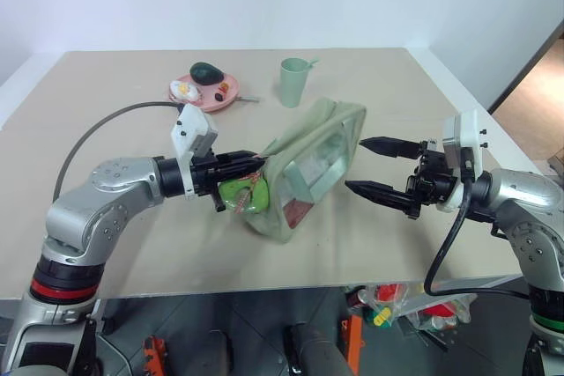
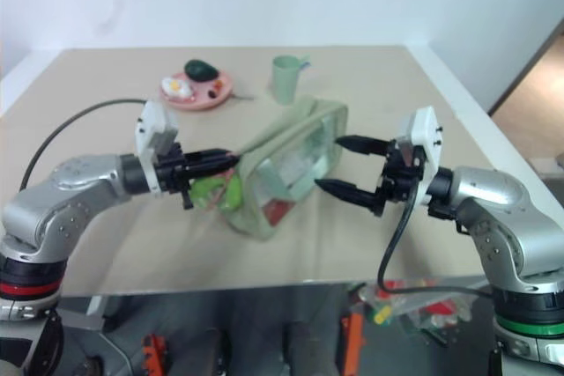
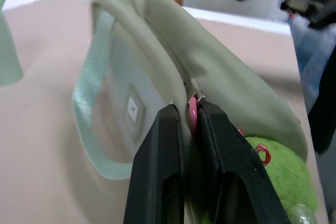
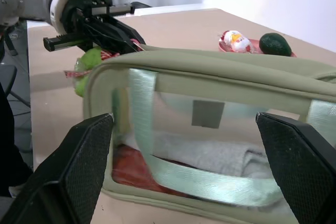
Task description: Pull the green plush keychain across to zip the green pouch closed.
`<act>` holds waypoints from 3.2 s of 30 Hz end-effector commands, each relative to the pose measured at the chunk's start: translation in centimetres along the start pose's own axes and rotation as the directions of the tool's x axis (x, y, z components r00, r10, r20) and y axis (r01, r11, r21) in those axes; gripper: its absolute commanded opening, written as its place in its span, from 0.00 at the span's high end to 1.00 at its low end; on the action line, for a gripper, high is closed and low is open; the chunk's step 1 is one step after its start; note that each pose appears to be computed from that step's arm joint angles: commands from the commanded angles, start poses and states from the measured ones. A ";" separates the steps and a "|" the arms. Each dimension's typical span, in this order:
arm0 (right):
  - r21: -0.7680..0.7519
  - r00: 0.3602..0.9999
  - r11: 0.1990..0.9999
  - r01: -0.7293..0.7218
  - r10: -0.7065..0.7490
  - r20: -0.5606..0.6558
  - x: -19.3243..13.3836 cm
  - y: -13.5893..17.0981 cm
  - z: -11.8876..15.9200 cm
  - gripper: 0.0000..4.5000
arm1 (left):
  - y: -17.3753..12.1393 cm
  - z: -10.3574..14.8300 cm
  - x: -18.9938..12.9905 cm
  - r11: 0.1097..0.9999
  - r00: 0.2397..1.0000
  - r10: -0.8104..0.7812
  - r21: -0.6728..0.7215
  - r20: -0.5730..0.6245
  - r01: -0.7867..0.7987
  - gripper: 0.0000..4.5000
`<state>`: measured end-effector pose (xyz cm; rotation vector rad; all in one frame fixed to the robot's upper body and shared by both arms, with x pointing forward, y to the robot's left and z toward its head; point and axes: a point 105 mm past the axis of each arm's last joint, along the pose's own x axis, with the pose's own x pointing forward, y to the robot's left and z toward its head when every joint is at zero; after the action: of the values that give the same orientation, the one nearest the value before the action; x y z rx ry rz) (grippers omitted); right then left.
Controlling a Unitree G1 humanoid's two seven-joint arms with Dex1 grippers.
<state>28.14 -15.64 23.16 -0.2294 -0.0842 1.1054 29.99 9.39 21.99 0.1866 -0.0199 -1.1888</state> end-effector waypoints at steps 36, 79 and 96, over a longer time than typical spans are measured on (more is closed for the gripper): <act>-0.100 0.997 0.992 0.070 -0.068 0.029 -1.2 -1.3 1.5 0.00 | 7.0 1.6 -0.2 0.896 0.962 -0.225 0.355 -0.154 0.266 1.00; -0.091 0.986 0.983 0.160 -0.163 -0.028 0.0 -5.5 -1.8 0.99 | 0.5 4.3 -4.1 0.988 0.966 0.151 -0.010 0.209 -0.152 0.00; -0.133 0.989 0.980 0.145 -0.149 -0.020 0.1 -3.4 0.0 0.99 | 2.8 0.7 -9.1 0.953 0.961 0.276 -0.135 0.017 -0.271 0.00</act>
<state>31.63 -16.81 22.26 -0.3216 -0.0790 0.9689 28.93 17.43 23.71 0.0730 0.0029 -0.9809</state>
